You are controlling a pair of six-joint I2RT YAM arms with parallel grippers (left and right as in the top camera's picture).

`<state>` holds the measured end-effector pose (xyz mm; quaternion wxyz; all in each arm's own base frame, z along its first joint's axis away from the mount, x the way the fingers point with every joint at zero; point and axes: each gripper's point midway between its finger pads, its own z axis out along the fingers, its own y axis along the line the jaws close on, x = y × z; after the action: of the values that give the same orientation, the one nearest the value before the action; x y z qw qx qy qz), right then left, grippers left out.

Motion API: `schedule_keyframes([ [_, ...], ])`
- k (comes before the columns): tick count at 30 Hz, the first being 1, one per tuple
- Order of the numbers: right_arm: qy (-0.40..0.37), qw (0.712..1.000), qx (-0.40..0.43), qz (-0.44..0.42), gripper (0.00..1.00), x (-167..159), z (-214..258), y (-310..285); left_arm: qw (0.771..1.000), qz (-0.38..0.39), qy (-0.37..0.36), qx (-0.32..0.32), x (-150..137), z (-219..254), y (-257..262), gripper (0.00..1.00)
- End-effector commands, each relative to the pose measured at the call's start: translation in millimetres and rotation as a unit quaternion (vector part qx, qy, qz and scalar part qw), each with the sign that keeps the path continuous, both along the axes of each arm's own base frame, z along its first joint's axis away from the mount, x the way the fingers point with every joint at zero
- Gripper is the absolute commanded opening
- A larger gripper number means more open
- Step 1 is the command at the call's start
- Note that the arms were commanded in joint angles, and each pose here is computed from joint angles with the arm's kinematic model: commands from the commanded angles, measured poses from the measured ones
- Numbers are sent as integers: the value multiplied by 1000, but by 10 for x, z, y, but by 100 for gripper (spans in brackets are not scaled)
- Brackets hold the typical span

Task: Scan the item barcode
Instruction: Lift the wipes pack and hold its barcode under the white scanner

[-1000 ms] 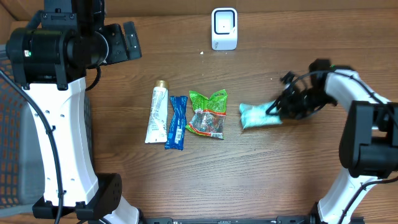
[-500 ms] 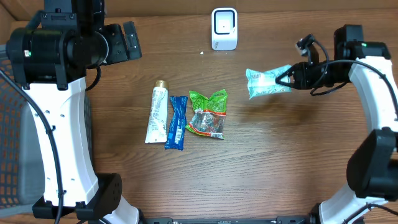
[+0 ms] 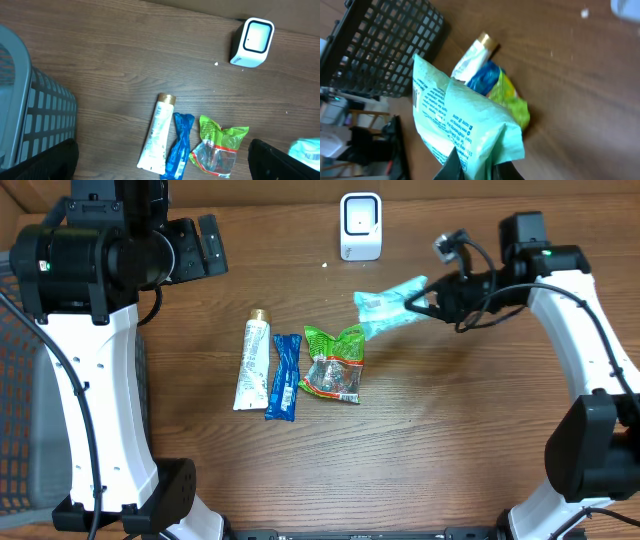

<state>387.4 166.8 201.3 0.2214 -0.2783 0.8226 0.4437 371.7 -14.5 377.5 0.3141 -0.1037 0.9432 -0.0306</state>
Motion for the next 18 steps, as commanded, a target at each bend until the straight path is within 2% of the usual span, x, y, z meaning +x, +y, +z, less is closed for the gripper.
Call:
schedule_keyframes([
  [1,-44,999,-15,-10,4,139,179,155,1000,8,-1,0,3,1,13,100],
  [5,-83,984,-119,-103,4,540,22,137,1000,8,-1,0,3,1,13,100],
  [8,-156,947,-214,-184,4,885,11,53,1000,8,-1,0,3,1,13,99],
  [10,-234,895,-290,-244,4,1145,130,-52,1000,8,-1,0,3,1,13,100],
  [12,-302,854,-336,-258,4,1291,278,-73,1000,8,-1,0,4,1,13,99],
  [18,-436,768,-404,-239,4,1602,537,8,1000,8,-1,0,3,1,13,100],
])
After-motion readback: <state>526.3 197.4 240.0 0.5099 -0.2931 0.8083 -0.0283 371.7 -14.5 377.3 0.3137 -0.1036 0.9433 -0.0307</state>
